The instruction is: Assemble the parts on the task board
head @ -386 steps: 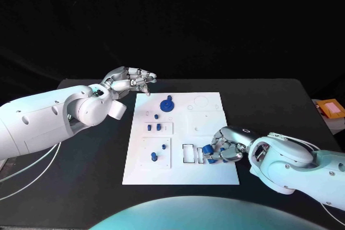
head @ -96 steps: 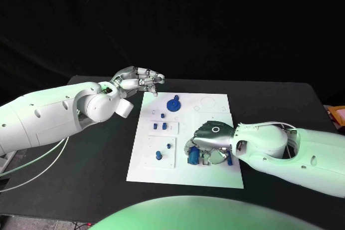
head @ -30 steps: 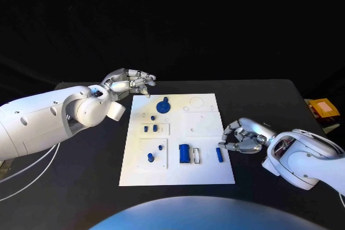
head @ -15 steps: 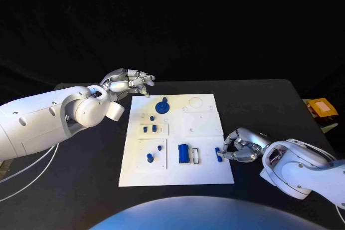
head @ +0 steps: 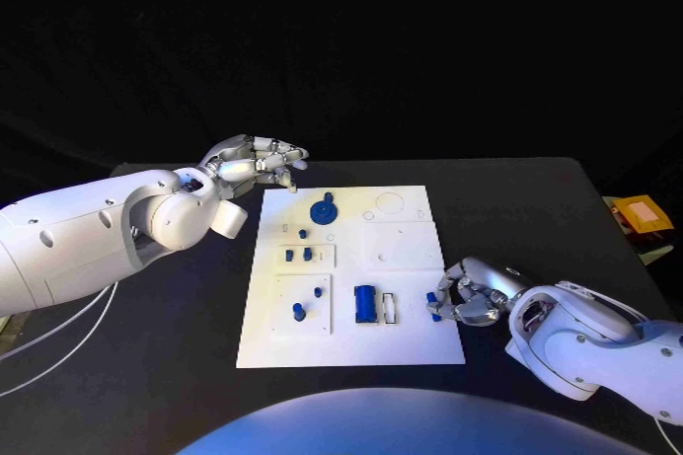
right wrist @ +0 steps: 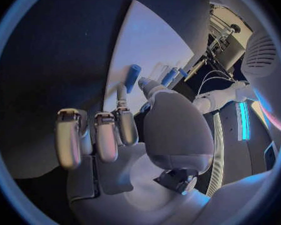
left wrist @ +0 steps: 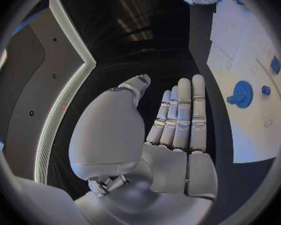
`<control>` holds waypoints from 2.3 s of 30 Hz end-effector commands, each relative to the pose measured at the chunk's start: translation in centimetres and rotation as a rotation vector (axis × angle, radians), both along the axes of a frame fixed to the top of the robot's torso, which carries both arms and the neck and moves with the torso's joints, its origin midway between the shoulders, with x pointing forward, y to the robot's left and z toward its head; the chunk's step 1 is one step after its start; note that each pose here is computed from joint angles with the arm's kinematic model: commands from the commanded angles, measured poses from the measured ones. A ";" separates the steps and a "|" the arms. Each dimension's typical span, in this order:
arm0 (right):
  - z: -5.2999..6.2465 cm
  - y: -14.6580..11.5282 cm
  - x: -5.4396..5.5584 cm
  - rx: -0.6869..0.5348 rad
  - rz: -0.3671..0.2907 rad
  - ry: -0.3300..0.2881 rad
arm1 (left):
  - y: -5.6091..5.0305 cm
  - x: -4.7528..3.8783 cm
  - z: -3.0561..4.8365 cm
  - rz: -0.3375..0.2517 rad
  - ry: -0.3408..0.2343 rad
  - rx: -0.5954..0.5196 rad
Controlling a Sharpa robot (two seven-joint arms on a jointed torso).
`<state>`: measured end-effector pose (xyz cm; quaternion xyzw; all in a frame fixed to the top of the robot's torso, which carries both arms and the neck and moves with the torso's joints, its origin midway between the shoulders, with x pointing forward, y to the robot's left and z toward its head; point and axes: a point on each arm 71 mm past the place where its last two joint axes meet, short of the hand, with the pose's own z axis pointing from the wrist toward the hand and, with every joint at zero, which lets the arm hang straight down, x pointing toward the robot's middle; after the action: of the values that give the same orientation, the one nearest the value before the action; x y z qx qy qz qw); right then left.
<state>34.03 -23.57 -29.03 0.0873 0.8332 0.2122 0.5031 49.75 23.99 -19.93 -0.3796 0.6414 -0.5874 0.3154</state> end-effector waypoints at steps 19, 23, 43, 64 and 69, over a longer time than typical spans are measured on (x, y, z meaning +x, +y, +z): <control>-1.5 1.1 -0.7 -0.197 0.149 0.000 | 0.0 -0.15 0.09 -0.020 0.000 -0.006; -1.4 1.1 -0.7 -0.198 0.143 -0.021 | 0.0 -0.16 0.08 -0.021 0.001 -0.004; -0.1 2.4 -0.7 0.028 0.025 -0.017 | -0.2 -0.19 0.02 -0.030 0.001 0.006; 0.2 4.6 -0.8 0.157 -0.008 0.040 | -0.3 -0.32 0.03 -0.042 0.005 0.006; -0.4 5.0 -0.8 0.144 -0.001 0.104 | -0.3 -0.34 0.02 -0.044 0.006 0.007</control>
<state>33.38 -18.67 -29.00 0.1274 0.8269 0.2681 0.4777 49.52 23.99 -20.00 -0.3730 0.6503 -0.5849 0.3096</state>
